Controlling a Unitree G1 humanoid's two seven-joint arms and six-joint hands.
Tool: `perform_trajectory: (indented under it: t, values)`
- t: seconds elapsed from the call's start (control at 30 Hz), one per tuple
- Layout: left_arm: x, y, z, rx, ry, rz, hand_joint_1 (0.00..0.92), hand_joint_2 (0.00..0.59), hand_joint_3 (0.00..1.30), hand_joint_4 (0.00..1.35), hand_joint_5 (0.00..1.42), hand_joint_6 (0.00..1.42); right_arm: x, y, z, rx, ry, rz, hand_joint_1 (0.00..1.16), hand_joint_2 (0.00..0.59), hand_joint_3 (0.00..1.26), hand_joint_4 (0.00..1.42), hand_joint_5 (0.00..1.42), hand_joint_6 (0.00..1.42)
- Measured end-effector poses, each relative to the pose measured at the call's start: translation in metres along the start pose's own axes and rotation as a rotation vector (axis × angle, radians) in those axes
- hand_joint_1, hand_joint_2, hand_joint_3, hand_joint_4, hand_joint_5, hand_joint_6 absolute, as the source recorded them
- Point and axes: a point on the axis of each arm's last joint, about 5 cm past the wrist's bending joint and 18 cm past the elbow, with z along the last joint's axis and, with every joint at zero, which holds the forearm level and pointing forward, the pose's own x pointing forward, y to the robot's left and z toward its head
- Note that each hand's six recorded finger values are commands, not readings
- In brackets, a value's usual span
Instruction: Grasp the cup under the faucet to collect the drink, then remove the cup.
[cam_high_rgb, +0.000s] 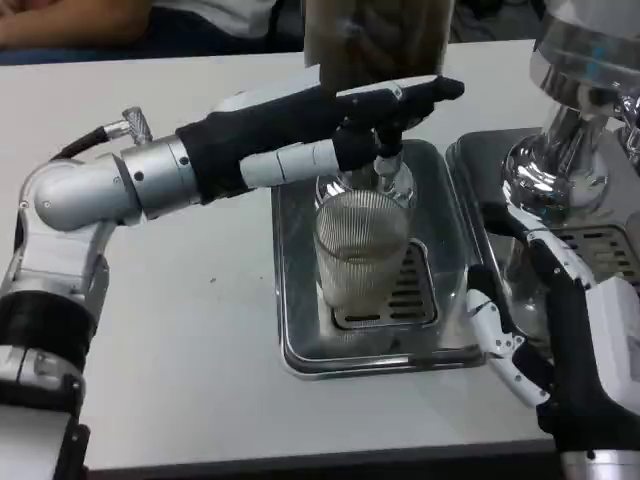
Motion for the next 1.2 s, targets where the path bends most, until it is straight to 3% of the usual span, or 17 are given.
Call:
perform_trajectory:
  t: [0.27, 0.57, 0.73, 0.9, 1.2]
  values:
    - [0.0, -0.002, 0.0019, 0.082, 0.006, 0.005, 0.0, 0.021, 0.09, 0.0, 0.01, 0.0, 0.001, -0.0018, -0.0009, 0.014, 0.011, 0.009, 0.35, 0.461, 0.26, 0.3, 0.23, 0.23]
    - [0.002, -0.004, 0.0031, 0.128, 0.003, 0.004, 0.0, 0.016, 0.09, 0.0, 0.01, 0.0, 0.002, -0.0067, -0.0031, 0.099, 0.069, 0.015, 0.35, 0.368, 0.22, 0.22, 0.2, 0.22]
    - [0.003, -0.006, 0.003, 0.144, 0.002, 0.006, 0.0, 0.015, 0.09, 0.0, 0.01, 0.0, 0.002, -0.0107, -0.0037, 0.188, 0.111, 0.06, 0.41, 0.314, 0.17, 0.17, 0.16, 0.2]
    - [0.002, -0.006, 0.0029, 0.155, 0.001, 0.011, 0.0, 0.015, 0.09, 0.0, 0.01, 0.0, 0.003, -0.0152, -0.0024, 0.257, 0.131, 0.116, 0.46, 0.282, 0.09, 0.09, 0.09, 0.14]
    - [0.002, -0.007, 0.0025, 0.165, 0.005, 0.025, 0.0, 0.016, 0.09, 0.0, 0.01, 0.0, 0.006, -0.022, -0.0018, 0.301, 0.185, 0.229, 0.51, 0.252, 0.0, 0.0, 0.0, 0.02]
